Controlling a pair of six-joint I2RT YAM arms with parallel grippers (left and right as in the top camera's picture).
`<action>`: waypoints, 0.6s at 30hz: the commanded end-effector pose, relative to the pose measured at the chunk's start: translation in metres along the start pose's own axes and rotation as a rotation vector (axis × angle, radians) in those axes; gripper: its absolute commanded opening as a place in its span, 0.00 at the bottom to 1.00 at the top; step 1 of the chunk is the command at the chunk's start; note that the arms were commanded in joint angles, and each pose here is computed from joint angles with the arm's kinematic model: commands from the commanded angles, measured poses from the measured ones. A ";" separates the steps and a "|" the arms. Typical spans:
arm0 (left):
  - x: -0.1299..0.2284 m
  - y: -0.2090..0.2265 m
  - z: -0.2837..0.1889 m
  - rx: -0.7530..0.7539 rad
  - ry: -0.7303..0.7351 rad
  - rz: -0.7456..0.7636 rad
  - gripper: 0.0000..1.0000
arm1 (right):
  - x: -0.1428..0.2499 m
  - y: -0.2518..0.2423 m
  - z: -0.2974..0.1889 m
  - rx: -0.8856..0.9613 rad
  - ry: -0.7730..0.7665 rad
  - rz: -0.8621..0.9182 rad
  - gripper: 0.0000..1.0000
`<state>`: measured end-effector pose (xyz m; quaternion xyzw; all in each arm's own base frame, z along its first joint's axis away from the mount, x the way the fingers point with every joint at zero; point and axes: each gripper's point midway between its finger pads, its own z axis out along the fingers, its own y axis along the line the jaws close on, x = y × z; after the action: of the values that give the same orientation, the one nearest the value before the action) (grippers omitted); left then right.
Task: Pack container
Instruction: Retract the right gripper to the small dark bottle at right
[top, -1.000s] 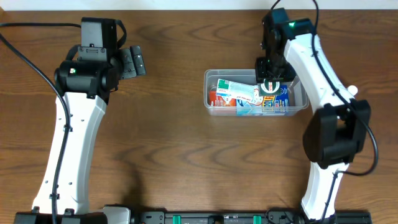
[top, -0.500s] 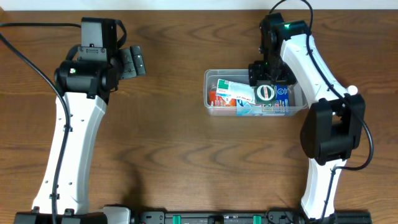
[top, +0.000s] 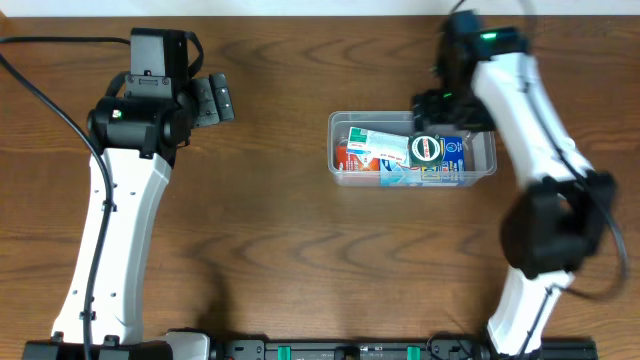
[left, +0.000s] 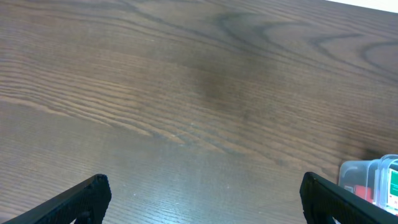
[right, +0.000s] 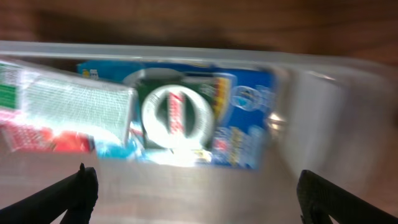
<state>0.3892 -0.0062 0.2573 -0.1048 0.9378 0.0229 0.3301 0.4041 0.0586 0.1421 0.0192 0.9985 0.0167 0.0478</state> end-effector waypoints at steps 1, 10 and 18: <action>-0.001 0.003 0.001 -0.013 -0.001 -0.018 0.98 | -0.004 -0.056 -0.074 0.014 -0.184 0.070 0.99; -0.001 0.003 0.001 -0.013 -0.001 -0.018 0.98 | 0.029 -0.192 -0.073 0.063 -0.129 0.389 0.99; -0.001 0.003 0.001 -0.013 -0.001 -0.018 0.98 | 0.040 -0.217 -0.025 0.044 -0.015 0.407 0.91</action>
<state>0.3893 -0.0062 0.2574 -0.1048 0.9378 0.0229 0.3303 0.3536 -0.1608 0.1714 0.2431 0.9677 -0.0076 0.0663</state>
